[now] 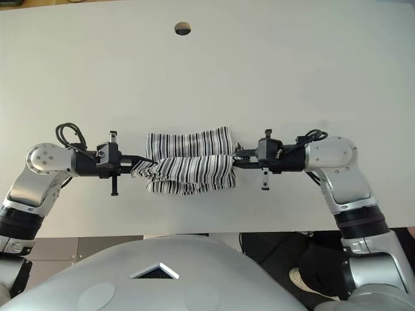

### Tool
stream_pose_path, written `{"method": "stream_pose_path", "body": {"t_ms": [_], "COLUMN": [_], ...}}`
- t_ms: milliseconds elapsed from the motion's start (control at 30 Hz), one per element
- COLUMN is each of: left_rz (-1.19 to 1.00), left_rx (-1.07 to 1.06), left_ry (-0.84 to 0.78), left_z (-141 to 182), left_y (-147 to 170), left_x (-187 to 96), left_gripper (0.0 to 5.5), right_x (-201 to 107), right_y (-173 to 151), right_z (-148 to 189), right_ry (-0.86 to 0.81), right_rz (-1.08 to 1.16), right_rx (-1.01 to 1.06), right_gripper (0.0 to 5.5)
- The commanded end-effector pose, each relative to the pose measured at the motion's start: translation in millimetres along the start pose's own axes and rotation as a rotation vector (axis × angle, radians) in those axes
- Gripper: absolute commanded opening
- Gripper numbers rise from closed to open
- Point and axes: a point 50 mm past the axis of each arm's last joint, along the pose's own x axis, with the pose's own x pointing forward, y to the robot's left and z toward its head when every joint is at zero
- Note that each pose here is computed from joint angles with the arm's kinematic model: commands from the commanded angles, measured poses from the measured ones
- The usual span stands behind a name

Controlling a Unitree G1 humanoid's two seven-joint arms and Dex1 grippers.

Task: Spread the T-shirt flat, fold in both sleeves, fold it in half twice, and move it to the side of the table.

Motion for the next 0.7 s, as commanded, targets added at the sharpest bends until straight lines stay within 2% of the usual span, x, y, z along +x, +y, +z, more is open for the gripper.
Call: {"method": "stream_pose_path", "body": {"t_ms": [33,67,267,567,633,700], "left_rz": [0.099,0.110,0.243,0.477,0.531,0.600], "left_rx": [0.054,0.042,-0.018,-0.181,-0.196,-0.208], "left_ry": [-0.019,-0.031,-0.038,0.011,0.025,-0.010], "left_z": [-1,-1,-6,-17,-20,-17], "left_y": [17,19,39,73,79,86], "left_x": [2,3,0,-17,-19,-22], "left_gripper": [0.14,0.33,1.26,2.71,2.84,2.84], "right_x": [0,1,6,7,4,2], "right_y": [-16,-19,-27,-65,-72,-72], "right_z": [-5,-7,-15,-23,-26,-14], "right_ry": [0.022,0.020,-0.027,-0.119,-0.105,-0.173], "right_rz": [-0.112,-0.140,-0.244,-0.587,-0.651,-0.649], "right_rx": [-0.009,0.005,0.112,0.326,0.335,0.250], "right_gripper": [0.10,0.44,1.51,1.58,1.58,1.58]}}
